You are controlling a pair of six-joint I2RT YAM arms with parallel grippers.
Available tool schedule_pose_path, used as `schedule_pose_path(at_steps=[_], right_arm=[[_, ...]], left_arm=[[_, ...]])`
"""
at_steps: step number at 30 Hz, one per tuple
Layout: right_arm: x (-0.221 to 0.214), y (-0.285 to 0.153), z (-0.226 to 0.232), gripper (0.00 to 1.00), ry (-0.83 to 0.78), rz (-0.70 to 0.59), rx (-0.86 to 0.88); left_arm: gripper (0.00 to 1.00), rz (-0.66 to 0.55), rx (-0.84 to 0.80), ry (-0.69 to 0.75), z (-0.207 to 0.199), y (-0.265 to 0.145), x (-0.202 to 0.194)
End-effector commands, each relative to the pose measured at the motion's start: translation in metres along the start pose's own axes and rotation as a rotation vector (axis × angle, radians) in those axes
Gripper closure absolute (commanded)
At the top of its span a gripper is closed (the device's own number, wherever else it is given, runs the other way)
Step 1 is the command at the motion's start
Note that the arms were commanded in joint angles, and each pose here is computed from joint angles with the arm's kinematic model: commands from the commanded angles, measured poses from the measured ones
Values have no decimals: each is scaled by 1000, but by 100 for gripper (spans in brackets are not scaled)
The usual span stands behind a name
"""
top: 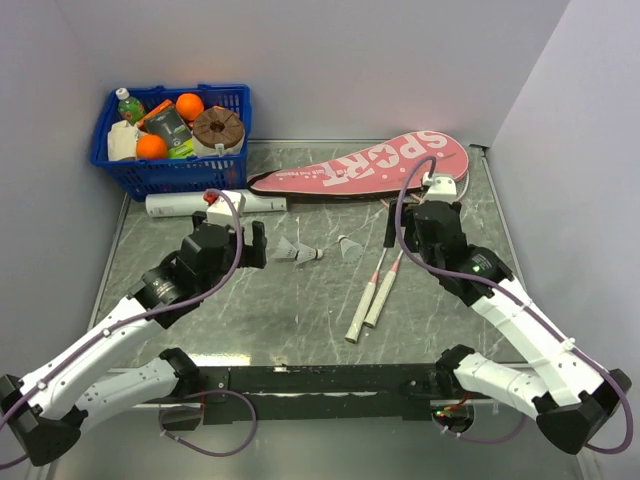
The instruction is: Pack up the badminton gear
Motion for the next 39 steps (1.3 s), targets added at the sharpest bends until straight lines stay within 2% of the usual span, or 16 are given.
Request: schedule_pose_path(at_steps=[1,6,14,21,27,30,34,39], right_arm=[[13,4,5,0,-13,3,9],[16,1,7,0,-17,49,19],[2,-6,24,0,-33,61,174],[-9,1,46,0,-19,99,302],[-21,3,60,0,-17,137,366],[-26,-1,64,0,-8,138,398],[-31,-6,67,0,2,146,430],[-33,-12,70,0,20,129,468]], left_arm=[[4,-16,24,53,3,1,5],[4,3,63,151,7,16,-2],[3,40,111,268,5,35,-3],[4,120,179,633,22,56,-15],[3,253,102,812,29,83,-37],[4,308,62,841,40,103,-45],[4,353,95,824,72,126,-44],[3,301,227,875,104,156,-36]])
Point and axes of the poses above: each gripper's point midway between its finger pads, its own y axis out along the fingers, its own z axis along the line the jaws close on, x = y × z, the point moved 4 cm from there along -y, back along the fingers, and after that the axes turned 11 degrees about -y, right-handed, at the moved point
